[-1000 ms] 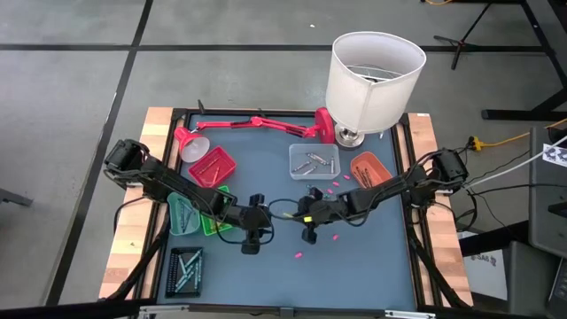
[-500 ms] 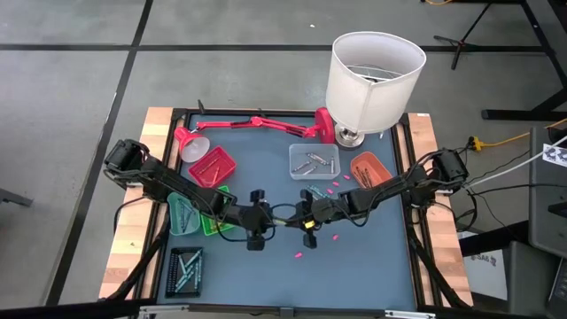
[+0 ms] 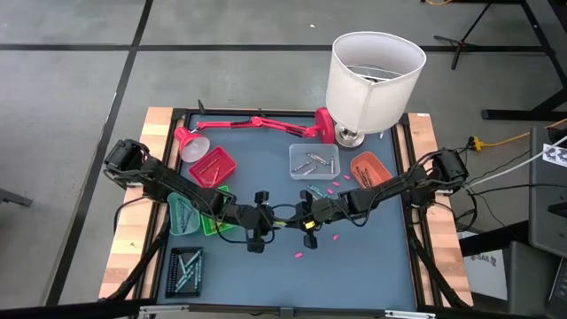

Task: Sort crayons
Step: Put the green crayon into the green bin

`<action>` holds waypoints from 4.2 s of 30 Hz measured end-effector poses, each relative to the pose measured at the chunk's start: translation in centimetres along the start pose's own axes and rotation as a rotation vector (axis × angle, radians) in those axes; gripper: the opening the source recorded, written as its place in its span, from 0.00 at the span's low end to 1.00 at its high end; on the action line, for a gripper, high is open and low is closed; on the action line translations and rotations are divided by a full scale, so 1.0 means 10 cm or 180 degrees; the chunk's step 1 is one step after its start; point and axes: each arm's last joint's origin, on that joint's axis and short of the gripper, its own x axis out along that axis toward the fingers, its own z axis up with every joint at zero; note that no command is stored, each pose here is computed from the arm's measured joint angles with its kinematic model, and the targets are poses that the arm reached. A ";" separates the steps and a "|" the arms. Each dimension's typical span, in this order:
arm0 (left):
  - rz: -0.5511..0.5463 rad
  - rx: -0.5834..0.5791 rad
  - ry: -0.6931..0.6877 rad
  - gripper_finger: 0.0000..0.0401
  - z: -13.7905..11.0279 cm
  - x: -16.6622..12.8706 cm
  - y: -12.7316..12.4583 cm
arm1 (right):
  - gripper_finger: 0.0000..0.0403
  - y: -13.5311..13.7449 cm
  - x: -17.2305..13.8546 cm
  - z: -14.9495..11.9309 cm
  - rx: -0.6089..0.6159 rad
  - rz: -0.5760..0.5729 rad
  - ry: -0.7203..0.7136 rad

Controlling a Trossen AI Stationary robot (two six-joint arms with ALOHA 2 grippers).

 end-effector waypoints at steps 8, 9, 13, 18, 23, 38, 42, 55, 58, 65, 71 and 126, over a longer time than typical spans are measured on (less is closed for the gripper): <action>0.0005 -0.0001 -0.0008 0.07 0.00 0.00 0.00 | 0.05 0.00 0.00 0.00 -0.0004 0.0005 -0.0001; 0.0005 -0.0001 -0.0008 0.06 0.00 0.00 0.00 | 0.05 0.00 0.00 0.00 -0.0005 0.0008 0.0001; 0.0006 -0.0001 -0.0007 0.02 0.00 0.00 0.00 | 0.05 0.00 0.00 0.00 0.0017 0.0010 0.0004; 0.0005 -0.0001 -0.0005 0.02 0.00 0.00 0.00 | 0.05 0.00 0.00 0.00 0.0018 0.0009 0.0004; 0.0005 -0.0001 -0.0007 0.03 0.00 0.00 0.00 | 0.10 0.00 0.00 0.00 0.0027 0.0007 0.0003; -0.0201 -0.0233 0.0681 0.03 -0.03 -0.51 0.11 | 0.35 -0.01 0.00 -0.01 0.0025 -0.0022 0.0055; -0.0265 -0.0474 0.1016 0.03 -0.06 -0.79 0.17 | 0.35 -0.01 0.00 -0.03 0.0022 -0.0036 0.0111; 0.0177 -0.1234 0.2126 0.03 -0.33 -1.35 0.35 | 0.35 -0.03 -0.01 -0.07 0.0009 -0.0153 0.0242; 0.0282 -0.1257 0.2242 0.03 -0.36 -1.35 0.36 | 0.35 -0.04 -0.01 -0.09 0.0001 -0.0233 0.0264; 0.0414 -0.1210 0.2221 0.04 -0.37 -1.34 0.37 | 0.35 -0.06 -0.01 -0.11 -0.0023 -0.0450 0.0328; 0.0498 -0.1189 0.2173 0.15 -0.37 -1.33 0.38 | 0.35 -0.12 -0.04 -0.20 -0.0096 -0.0825 0.0576; 0.0455 -0.1244 0.1793 0.23 -0.29 -1.27 0.35 | 0.35 -0.25 -0.18 -0.64 0.0896 -0.1674 0.1754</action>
